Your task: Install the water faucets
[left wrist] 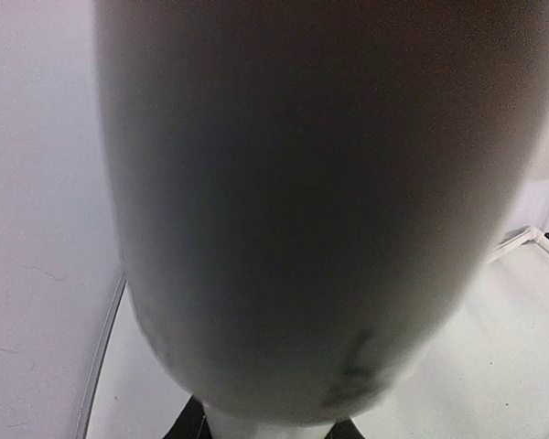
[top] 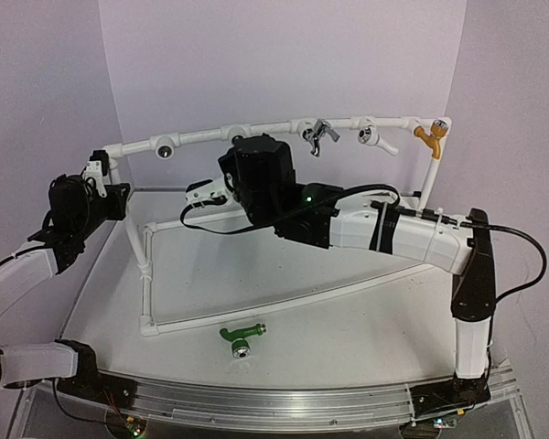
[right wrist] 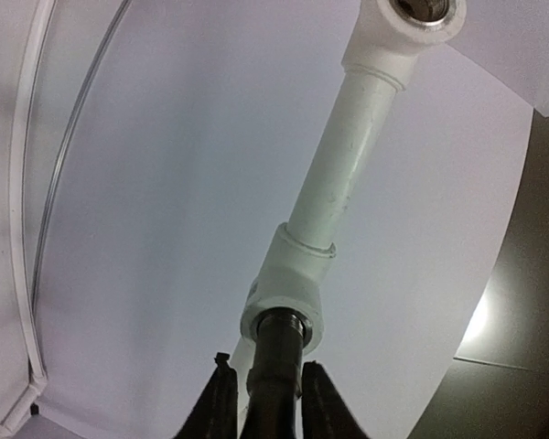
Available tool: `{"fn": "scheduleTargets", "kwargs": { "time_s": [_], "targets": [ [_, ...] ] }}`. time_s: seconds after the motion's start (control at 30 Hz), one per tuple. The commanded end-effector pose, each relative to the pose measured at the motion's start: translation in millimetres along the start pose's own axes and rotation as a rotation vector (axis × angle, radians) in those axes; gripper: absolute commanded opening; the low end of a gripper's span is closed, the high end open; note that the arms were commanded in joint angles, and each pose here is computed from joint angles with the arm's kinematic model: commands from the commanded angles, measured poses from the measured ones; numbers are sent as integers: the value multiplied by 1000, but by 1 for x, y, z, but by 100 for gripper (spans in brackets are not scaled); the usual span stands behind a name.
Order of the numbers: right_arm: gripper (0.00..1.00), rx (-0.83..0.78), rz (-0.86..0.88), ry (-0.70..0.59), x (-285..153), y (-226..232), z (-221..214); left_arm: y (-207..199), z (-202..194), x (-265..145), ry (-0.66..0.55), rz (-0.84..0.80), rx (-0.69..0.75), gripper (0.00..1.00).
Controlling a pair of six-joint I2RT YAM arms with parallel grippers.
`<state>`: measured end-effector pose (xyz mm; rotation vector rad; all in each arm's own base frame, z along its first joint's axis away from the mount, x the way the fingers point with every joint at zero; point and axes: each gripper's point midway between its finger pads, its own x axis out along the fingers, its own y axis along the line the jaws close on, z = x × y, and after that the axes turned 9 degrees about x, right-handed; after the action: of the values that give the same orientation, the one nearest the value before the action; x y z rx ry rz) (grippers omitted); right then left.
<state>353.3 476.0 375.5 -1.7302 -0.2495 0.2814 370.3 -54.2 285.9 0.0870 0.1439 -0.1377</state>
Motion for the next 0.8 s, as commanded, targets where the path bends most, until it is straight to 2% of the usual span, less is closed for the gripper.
{"fn": "scheduleTargets", "kwargs": {
  "time_s": [0.0,0.1,0.17,0.27,0.37,0.5,0.6,0.67,0.77],
  "targets": [
    [6,251,-52,136,12,-8,-23,9,14,-15,-27,26,-167,0],
    [0,400,-60,151,15,-3,-22,8,17,-18,-14,20,-174,0],
    [0,512,-67,146,16,-2,-21,5,16,-18,3,3,-188,0],
    [0,791,-89,111,13,-9,-21,-4,14,-18,52,-50,-168,0],
    [0,1168,-68,42,8,-15,-17,-13,16,-21,64,-103,-163,0],
    [0,1680,63,-114,1,-20,-10,-20,10,-21,77,-137,-154,0],
    [0,2158,155,-201,6,-17,-19,-16,7,-18,86,-111,-145,0],
    [0,2397,201,-258,8,-16,-23,-13,5,-17,89,-94,-130,0],
    [0,2650,289,-406,3,-25,-20,-9,4,-17,88,-70,-103,0]
  ]
}}
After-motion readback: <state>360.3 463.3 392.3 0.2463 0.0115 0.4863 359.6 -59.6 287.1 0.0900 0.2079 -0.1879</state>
